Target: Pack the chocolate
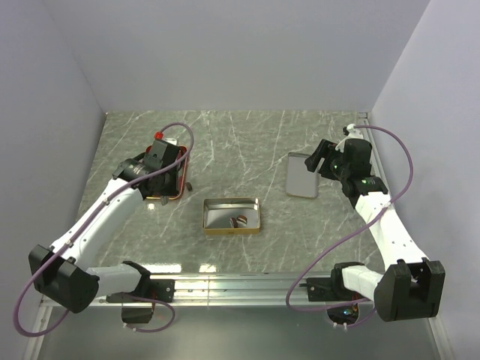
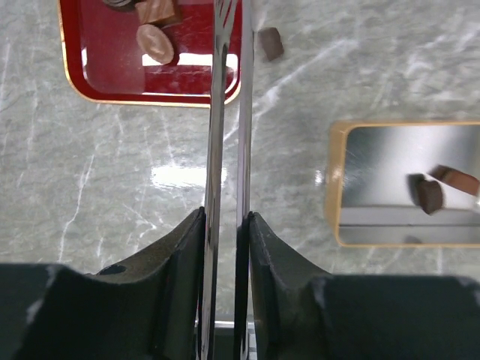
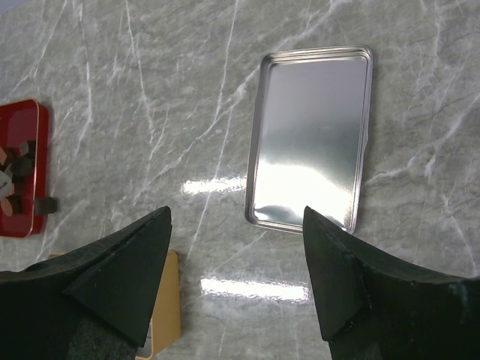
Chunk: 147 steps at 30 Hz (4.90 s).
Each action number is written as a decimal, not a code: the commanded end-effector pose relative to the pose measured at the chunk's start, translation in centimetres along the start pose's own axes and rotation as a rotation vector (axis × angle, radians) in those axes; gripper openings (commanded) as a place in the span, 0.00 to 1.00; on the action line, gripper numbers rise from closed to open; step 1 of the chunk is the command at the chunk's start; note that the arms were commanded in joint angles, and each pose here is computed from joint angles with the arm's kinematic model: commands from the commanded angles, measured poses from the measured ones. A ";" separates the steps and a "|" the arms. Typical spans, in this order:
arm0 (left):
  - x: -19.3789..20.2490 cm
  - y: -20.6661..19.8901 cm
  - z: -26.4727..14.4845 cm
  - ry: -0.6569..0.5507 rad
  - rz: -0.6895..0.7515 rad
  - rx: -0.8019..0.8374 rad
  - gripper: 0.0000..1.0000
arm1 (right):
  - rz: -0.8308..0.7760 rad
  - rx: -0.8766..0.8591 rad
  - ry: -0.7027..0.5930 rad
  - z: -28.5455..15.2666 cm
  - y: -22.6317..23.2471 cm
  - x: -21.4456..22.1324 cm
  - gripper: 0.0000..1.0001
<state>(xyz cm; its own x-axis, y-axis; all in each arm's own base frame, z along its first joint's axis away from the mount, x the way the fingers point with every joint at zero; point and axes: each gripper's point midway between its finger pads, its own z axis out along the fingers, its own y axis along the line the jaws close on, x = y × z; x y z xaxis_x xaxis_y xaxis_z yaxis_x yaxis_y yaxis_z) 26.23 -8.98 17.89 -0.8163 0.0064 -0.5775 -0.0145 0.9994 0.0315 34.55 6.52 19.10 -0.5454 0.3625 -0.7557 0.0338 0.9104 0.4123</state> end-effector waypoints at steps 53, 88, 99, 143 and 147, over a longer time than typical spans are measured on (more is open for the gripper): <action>2.1 -3.4 1.8 0.075 0.110 0.089 0.46 | 0.005 -0.033 -0.017 0.1 1.1 -0.9 0.77; -0.8 -6.1 -5.3 -0.020 0.151 0.346 0.32 | 0.004 -0.031 -0.007 0.4 1.2 -0.8 0.77; 1.3 -9.0 -9.2 -0.019 0.238 0.574 0.32 | 0.008 -0.031 -0.005 0.4 1.2 -0.7 0.77; 5.4 -10.8 -8.5 0.103 0.334 0.600 0.39 | -0.006 -0.023 0.002 0.7 1.5 -0.6 0.77; 4.0 -10.8 -8.7 0.047 0.310 0.581 0.38 | -0.007 -0.023 0.009 0.8 1.6 -0.6 0.77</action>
<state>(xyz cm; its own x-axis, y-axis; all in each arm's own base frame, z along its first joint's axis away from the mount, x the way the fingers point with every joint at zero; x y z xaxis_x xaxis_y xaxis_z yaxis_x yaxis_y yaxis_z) 16.62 -19.43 20.41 -0.7929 0.3515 -0.4978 0.5278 0.8044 -0.2728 34.71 7.67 17.88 -0.5872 0.3625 -0.7238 0.0338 0.9043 0.4255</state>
